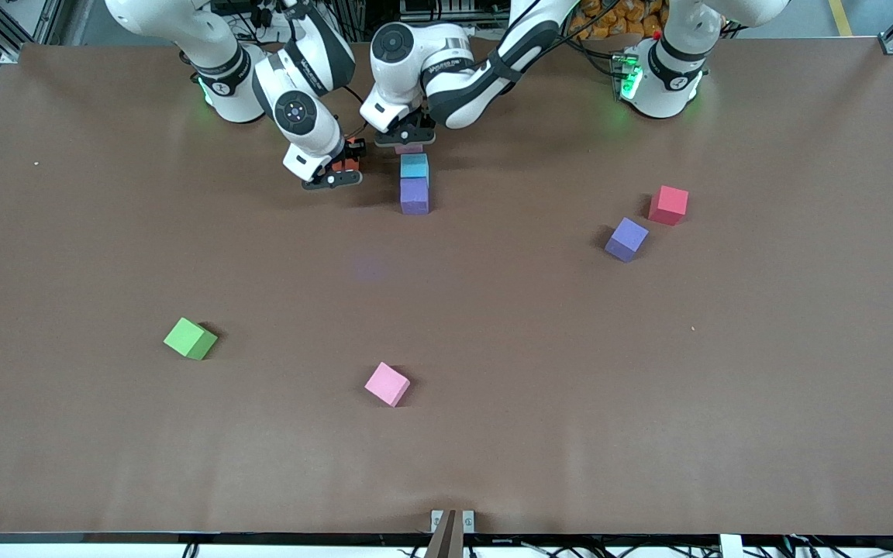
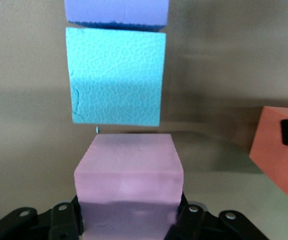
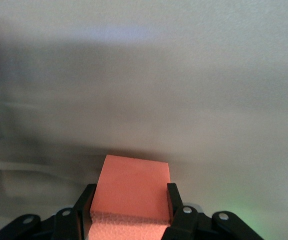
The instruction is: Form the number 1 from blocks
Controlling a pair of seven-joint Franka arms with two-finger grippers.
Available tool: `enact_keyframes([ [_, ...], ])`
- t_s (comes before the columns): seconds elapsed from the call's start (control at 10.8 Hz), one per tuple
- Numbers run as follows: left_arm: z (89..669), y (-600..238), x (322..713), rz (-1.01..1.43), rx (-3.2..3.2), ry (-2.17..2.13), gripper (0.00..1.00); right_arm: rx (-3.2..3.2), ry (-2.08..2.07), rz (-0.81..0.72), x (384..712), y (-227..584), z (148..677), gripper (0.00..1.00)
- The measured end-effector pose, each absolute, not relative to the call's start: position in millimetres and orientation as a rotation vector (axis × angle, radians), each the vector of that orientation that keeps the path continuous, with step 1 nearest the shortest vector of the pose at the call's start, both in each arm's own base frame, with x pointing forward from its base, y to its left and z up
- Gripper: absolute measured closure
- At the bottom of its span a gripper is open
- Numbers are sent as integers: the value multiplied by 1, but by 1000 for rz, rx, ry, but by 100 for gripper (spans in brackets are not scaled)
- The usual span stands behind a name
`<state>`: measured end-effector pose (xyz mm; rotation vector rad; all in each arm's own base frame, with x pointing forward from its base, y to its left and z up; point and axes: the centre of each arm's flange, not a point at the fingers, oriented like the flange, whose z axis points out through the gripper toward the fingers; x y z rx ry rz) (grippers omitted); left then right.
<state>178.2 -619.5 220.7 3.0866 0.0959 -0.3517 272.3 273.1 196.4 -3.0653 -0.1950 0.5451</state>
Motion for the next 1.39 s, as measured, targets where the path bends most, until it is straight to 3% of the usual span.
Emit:
enact_keyframes([
  [0.74, 204, -611, 193, -359, 3108, -14, 36, -3014, 27, 451, 320, 232, 228, 38],
  [1.21, 198, -609, 198, -363, 3115, -28, 35, -3001, 89, 299, 367, 209, 259, 38],
  [1.39, 196, -608, 198, -364, 3116, -31, 17, -3010, 101, 244, 386, 196, 269, 38],
])
